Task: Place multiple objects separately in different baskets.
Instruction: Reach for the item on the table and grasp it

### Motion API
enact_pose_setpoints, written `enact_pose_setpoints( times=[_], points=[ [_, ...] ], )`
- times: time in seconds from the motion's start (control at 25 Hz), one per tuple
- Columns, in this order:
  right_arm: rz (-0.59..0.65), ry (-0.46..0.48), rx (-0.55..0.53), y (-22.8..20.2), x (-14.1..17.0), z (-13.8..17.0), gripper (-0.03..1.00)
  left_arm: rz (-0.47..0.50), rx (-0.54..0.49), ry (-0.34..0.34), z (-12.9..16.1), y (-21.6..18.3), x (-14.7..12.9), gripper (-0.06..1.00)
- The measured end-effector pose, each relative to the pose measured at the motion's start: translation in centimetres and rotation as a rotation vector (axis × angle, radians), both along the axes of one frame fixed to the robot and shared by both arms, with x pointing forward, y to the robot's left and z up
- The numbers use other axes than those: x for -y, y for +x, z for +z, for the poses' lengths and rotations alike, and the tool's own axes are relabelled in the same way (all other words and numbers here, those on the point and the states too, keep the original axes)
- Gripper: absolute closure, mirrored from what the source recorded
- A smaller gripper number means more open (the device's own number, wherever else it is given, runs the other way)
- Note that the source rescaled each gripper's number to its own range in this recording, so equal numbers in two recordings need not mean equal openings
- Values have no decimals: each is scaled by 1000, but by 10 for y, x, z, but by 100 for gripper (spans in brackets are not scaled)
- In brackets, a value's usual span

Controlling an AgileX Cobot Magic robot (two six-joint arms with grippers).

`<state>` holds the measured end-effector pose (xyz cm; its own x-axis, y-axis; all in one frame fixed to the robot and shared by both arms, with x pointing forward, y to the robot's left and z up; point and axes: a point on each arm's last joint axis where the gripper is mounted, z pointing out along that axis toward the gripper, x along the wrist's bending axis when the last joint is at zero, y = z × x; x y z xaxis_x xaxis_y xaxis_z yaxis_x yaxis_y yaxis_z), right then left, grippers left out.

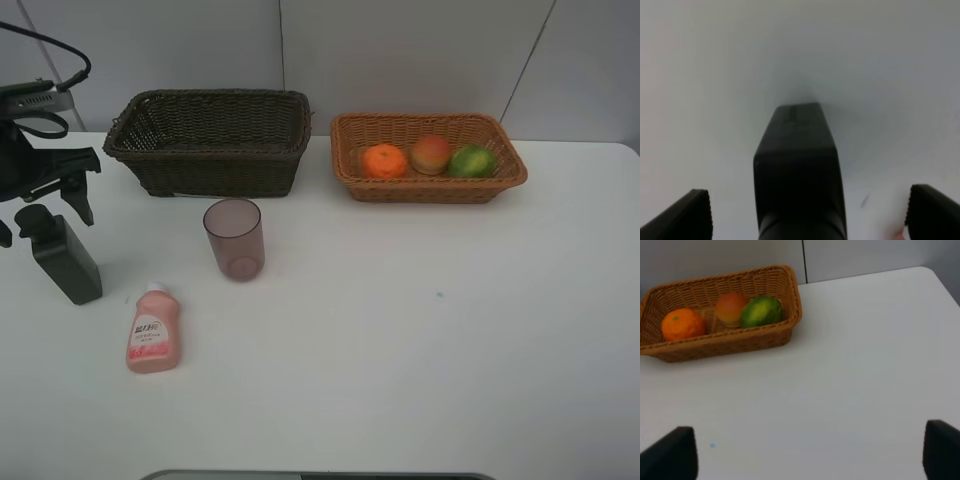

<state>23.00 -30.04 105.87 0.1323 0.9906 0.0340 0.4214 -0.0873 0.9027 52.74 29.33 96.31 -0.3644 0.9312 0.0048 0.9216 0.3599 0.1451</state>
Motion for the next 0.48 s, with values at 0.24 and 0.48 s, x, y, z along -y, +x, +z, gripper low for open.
enact_pose_setpoints(
  times=[0.24,0.48],
  points=[
    [0,0,0,0,0,0,-3,-13,41,-7,-15,-6,0,-6],
    [0,0,0,0,0,0,-3,-14,58,-12,-23,-5,1,-6]
  ],
)
